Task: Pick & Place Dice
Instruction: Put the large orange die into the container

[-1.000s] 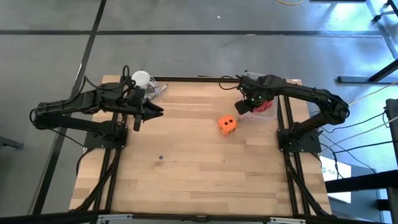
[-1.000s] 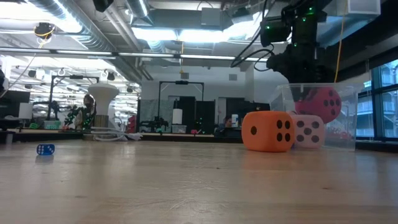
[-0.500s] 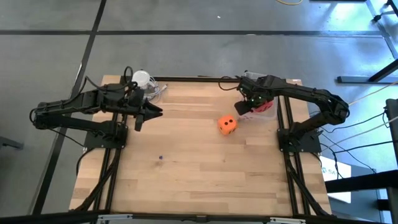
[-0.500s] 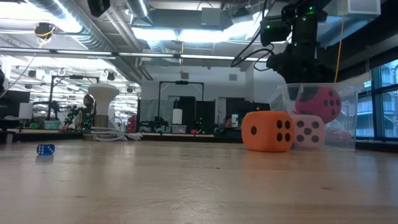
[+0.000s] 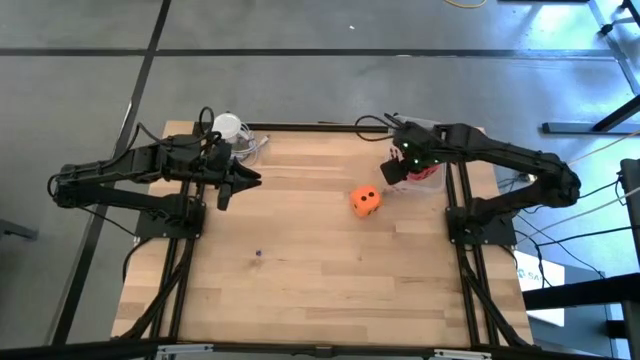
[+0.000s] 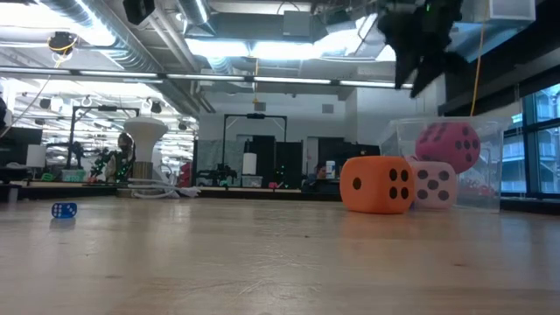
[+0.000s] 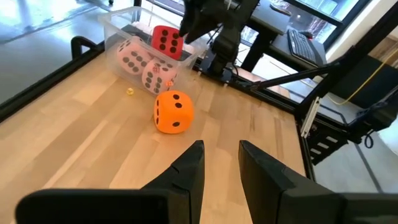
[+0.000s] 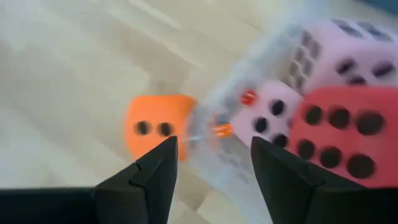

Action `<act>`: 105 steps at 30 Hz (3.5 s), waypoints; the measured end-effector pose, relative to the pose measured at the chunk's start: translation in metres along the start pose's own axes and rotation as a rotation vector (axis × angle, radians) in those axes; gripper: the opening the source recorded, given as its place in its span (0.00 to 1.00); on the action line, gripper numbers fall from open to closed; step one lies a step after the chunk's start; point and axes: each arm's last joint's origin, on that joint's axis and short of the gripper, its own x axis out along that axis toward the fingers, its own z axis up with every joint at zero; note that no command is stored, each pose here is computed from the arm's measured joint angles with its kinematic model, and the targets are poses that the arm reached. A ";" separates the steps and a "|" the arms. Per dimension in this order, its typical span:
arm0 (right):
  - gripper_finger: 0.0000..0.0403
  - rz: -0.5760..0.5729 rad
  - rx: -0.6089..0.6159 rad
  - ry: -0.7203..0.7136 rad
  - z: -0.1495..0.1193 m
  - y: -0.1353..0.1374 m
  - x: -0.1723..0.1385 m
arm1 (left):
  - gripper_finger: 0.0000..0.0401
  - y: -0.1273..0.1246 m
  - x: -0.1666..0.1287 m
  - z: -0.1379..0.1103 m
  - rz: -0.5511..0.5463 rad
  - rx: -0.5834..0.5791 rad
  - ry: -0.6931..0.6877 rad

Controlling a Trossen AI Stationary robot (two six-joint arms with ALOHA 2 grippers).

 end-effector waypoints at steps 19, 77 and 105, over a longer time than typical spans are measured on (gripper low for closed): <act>0.54 0.092 -1.056 -0.199 -0.056 0.085 -0.019 | 0.23 0.004 0.000 -0.004 0.089 0.021 0.018; 0.92 -0.459 -1.293 0.217 -0.071 0.092 0.157 | 0.23 0.006 0.000 -0.007 0.121 0.019 0.046; 0.92 -0.122 -1.250 0.022 -0.067 0.137 0.148 | 0.23 0.006 0.011 -0.008 0.127 0.018 0.087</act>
